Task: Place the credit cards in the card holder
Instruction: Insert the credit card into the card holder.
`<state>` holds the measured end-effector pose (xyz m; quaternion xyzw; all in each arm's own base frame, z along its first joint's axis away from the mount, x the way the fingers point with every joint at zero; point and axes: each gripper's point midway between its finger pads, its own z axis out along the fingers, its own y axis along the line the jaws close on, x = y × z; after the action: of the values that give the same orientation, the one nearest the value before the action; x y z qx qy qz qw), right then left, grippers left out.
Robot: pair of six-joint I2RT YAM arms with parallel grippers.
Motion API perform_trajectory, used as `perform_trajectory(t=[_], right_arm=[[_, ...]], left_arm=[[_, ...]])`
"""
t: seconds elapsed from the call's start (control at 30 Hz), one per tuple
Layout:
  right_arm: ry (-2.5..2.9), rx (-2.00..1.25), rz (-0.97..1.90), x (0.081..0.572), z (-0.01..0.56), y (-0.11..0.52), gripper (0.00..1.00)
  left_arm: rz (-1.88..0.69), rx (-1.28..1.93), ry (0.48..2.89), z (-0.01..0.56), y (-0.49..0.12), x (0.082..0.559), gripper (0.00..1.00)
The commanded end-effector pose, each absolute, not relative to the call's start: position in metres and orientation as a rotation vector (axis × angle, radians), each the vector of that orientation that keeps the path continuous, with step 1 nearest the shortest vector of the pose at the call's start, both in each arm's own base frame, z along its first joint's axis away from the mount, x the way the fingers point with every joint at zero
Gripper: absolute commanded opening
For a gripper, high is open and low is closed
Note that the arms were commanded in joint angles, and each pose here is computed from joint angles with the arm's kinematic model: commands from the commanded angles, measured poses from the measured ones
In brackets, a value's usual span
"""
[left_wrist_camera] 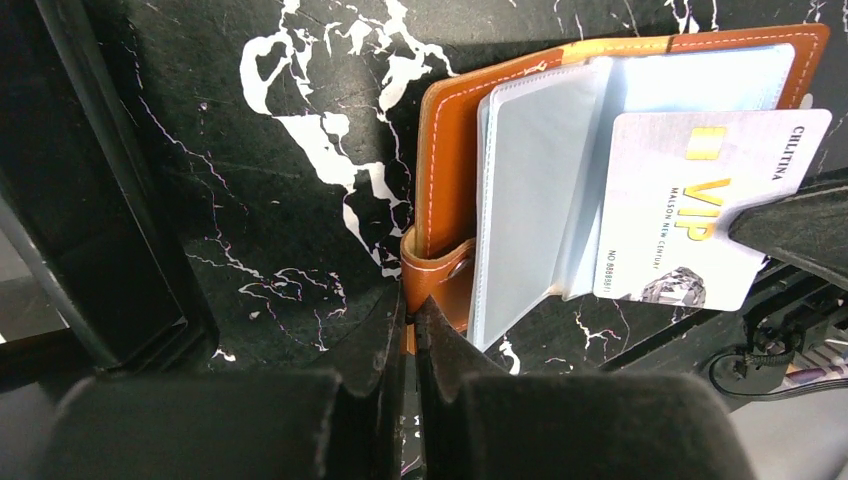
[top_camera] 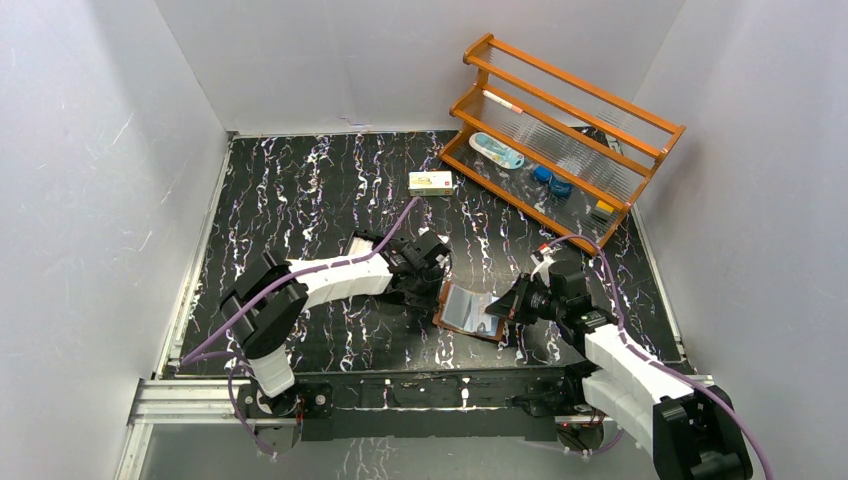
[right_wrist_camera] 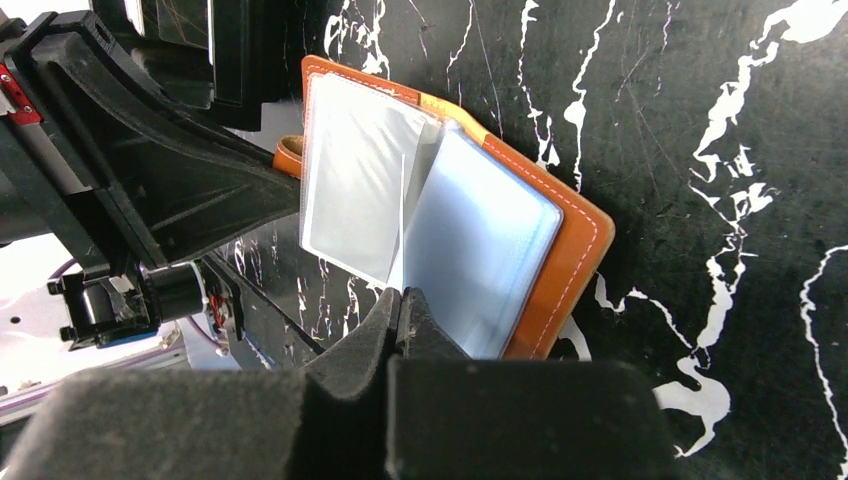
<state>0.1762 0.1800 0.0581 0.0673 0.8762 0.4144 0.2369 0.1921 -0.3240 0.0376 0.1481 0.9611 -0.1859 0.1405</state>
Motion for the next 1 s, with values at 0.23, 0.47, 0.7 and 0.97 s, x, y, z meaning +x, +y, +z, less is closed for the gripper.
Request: perform_trajectory(t=[0.23, 0.47, 0.7, 0.97], right_arm=[[2.411, 0.228, 1.177, 0.178, 0.061, 0.182, 0.00], [2.362, 0.280, 1.208, 0.185, 0.099, 0.185, 0.00], [2.334, 0.357, 1.223, 0.190, 0.088, 0.185, 0.00], [2.364, 0.309, 1.127, 0.191, 0.063, 0.177, 0.00]], left_arm=[[-0.495, 0.450, 2.770, 0.041, -0.325, 0.191, 0.00], [-0.469, 0.433, 2.771, 0.041, -0.324, 0.189, 0.00], [-0.454, 0.419, 2.781, 0.038, -0.323, 0.188, 0.00], [-0.448, 0.411, 2.794, 0.034, -0.324, 0.184, 0.00]])
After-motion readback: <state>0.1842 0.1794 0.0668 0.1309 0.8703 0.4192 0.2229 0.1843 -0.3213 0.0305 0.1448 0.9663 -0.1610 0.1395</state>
